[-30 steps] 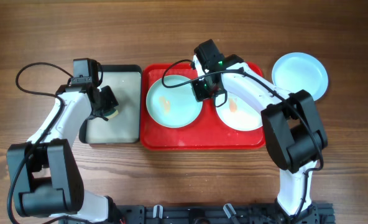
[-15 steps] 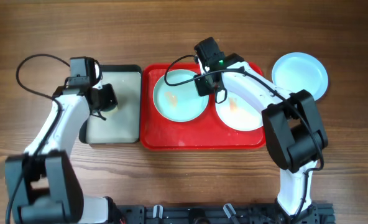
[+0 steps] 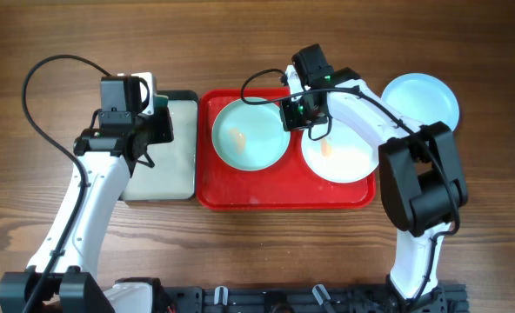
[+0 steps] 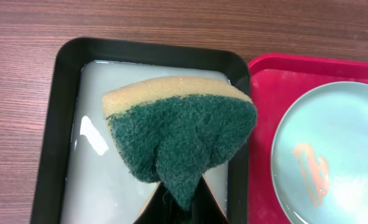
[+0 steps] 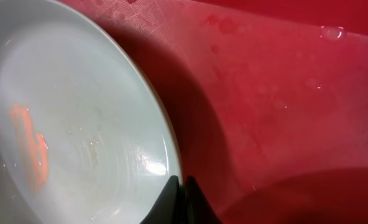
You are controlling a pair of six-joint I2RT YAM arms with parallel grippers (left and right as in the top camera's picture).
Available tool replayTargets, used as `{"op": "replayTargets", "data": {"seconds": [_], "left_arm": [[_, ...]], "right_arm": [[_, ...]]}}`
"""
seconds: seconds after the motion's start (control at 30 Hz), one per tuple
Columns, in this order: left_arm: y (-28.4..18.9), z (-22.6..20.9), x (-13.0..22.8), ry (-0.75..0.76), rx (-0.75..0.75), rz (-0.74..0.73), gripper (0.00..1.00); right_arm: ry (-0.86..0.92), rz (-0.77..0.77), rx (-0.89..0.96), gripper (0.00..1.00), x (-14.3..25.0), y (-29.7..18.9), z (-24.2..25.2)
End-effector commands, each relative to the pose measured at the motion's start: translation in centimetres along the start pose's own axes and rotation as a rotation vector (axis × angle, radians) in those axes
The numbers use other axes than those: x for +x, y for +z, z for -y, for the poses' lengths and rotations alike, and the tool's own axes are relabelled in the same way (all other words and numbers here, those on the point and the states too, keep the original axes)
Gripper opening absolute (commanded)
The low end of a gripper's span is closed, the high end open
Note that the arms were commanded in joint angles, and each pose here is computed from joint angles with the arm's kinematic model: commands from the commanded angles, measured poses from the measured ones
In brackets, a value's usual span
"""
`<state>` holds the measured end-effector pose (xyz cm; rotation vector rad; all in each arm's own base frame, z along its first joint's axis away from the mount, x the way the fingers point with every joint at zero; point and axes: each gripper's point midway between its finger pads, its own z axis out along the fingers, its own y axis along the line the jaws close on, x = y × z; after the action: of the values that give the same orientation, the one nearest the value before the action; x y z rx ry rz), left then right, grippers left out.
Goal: Clean dirty plates on tray and stack at the side
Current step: 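Lift the sponge from the soapy tray with the left gripper, then scrub the gripped plate with the sponge in the left gripper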
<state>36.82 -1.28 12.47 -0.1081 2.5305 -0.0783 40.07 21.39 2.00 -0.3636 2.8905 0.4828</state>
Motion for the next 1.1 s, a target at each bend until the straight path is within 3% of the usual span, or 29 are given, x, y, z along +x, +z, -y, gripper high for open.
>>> {"op": "replayTargets", "data": {"seconds": [0.0,0.13,0.23,0.43,0.53,0.7,0.87,1.07], "left_arm": [[-0.3,0.3,-0.1,0.023,-0.009,0.01,0.04],[-0.3,1.1,-1.4,-0.009,-0.002,0.068,0.04],[-0.6,1.7,-3.4,-0.087,0.018,0.152,0.04],[-0.9,6.8,-2.9,-0.119,0.117,0.147,0.04],[-1.6,9.7,-2.7,-0.114,0.241,0.118,0.04],[-3.5,11.3,-3.6,-0.141,0.281,-0.01,0.04],[0.8,12.6,-0.3,-0.121,0.252,-0.159,0.04],[4.0,14.2,1.4,-0.105,0.249,-0.216,0.04]], "right_arm": [[0.005,0.025,-0.027,0.04,-0.9,-0.8,-0.5],[0.006,0.025,-0.027,0.04,-0.9,-0.8,-0.6],[0.134,0.021,-0.027,0.04,-0.9,-0.8,-0.5],[0.215,0.043,0.083,0.04,-0.9,-0.7,1.5],[0.21,0.044,0.081,0.04,-0.8,-0.5,1.3],[0.205,0.047,0.079,0.04,-0.7,-0.2,1.2],[0.206,0.037,0.081,0.04,-0.5,-0.2,1.2],[0.16,-0.003,0.062,0.04,0.6,0.1,-0.2]]}}
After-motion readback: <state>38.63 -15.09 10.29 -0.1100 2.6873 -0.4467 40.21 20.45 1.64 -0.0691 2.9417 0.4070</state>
